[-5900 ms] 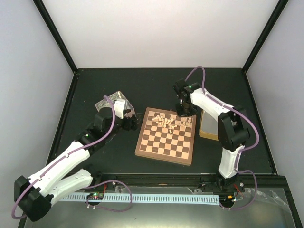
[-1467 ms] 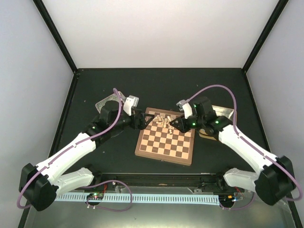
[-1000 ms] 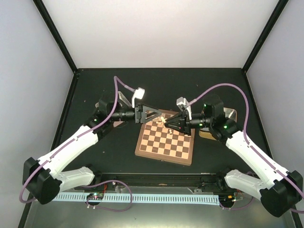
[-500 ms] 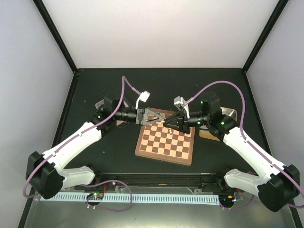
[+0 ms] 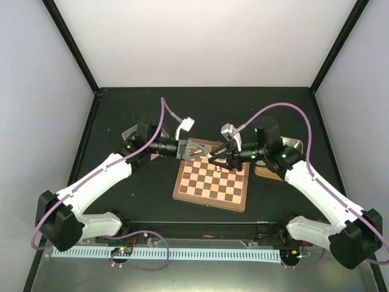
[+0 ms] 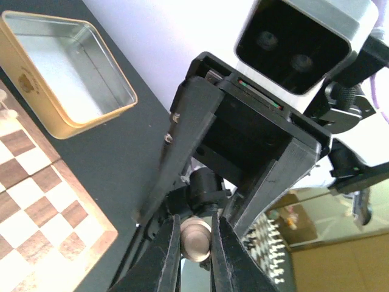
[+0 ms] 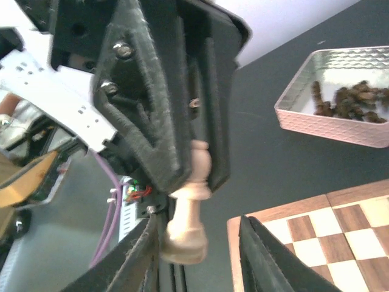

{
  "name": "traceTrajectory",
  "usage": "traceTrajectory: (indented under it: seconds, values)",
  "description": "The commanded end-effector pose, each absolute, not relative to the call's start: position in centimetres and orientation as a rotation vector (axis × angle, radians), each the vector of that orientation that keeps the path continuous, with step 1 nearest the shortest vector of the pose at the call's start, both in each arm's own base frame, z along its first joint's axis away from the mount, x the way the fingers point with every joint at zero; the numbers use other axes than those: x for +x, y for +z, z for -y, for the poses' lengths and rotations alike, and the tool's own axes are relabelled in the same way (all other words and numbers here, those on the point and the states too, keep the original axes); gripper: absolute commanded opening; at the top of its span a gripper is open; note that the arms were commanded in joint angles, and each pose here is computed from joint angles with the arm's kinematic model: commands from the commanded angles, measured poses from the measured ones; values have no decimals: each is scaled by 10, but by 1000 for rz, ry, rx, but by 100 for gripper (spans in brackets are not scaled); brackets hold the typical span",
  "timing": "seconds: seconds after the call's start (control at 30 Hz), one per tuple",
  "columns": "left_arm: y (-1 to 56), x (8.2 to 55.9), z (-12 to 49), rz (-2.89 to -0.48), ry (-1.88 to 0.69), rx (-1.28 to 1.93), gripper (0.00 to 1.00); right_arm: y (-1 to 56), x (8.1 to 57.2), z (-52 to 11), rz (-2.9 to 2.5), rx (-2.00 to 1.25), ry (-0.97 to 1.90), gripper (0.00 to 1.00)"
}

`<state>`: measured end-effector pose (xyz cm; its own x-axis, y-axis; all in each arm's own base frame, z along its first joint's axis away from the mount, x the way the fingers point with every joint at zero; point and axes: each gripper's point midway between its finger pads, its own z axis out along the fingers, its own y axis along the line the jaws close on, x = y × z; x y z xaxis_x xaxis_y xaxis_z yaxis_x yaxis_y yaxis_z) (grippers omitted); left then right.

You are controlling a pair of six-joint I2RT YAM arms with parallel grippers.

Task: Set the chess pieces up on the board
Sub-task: Place the chess piece on the chessboard.

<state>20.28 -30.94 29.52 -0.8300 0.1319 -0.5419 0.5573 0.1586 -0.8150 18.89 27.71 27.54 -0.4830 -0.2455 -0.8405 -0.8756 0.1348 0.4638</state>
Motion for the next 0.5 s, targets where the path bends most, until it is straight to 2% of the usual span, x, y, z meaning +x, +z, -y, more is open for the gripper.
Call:
traceTrajectory:
  seconds: [0.0, 0.07, 0.17, 0.3, 0.47]
  values:
    - [311, 216, 310, -2047, -1567, 661, 2, 272, 212, -265, -1918, -973, 1147, 49]
    - [302, 228, 308, -2065, -1447, 636, 2, 266, 224, -252, -1984, -873, 1043, 60]
    - [282, 248, 310, -2111, -1231, 609, 2, 266, 250, -220, -2039, -604, 826, 66]
    - [237, 272, 333, -2246, -968, 637, 2, 261, 282, -143, -2076, -79, 463, 67]
    - [192, 293, 368, -2346, -713, 728, 2, 244, 272, -71, -2049, 324, 204, 67]
